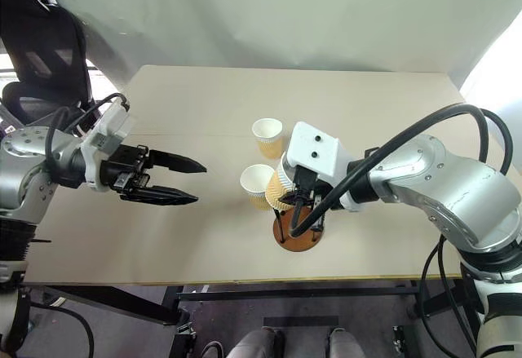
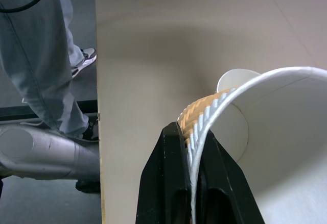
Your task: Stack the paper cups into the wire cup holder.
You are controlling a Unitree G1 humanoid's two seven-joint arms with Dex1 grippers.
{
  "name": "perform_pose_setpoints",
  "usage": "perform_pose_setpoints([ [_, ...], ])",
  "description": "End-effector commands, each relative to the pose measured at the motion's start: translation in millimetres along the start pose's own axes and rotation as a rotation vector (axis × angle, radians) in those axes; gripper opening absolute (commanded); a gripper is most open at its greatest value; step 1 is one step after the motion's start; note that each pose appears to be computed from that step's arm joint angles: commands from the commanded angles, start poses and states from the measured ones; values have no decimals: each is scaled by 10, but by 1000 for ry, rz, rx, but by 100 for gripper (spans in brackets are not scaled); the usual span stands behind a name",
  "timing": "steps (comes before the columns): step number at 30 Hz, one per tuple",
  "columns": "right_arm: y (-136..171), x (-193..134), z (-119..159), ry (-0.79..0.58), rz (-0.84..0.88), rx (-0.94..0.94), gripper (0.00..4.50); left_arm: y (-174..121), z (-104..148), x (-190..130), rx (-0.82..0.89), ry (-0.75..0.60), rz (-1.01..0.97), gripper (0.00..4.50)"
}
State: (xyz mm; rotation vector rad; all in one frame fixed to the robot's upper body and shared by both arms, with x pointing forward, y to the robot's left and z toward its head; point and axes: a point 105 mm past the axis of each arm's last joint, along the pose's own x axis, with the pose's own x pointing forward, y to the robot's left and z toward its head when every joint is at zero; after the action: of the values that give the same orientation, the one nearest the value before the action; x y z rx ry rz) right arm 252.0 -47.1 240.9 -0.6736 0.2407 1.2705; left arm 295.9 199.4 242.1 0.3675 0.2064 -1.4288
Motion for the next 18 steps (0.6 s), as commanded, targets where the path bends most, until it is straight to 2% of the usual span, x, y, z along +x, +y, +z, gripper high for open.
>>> perform_pose_setpoints([
  [1,5,-13,13,-1,-10,-24,5,-38,107,-63,43,-11,-9,342],
  [11,7,-10,-62,22,3,-34,5,-28,107,-61,46,-8,-3,342],
  [18,-28,-55,-7,9,6,-61,5,-29,106,-58,46,-7,-2,342],
])
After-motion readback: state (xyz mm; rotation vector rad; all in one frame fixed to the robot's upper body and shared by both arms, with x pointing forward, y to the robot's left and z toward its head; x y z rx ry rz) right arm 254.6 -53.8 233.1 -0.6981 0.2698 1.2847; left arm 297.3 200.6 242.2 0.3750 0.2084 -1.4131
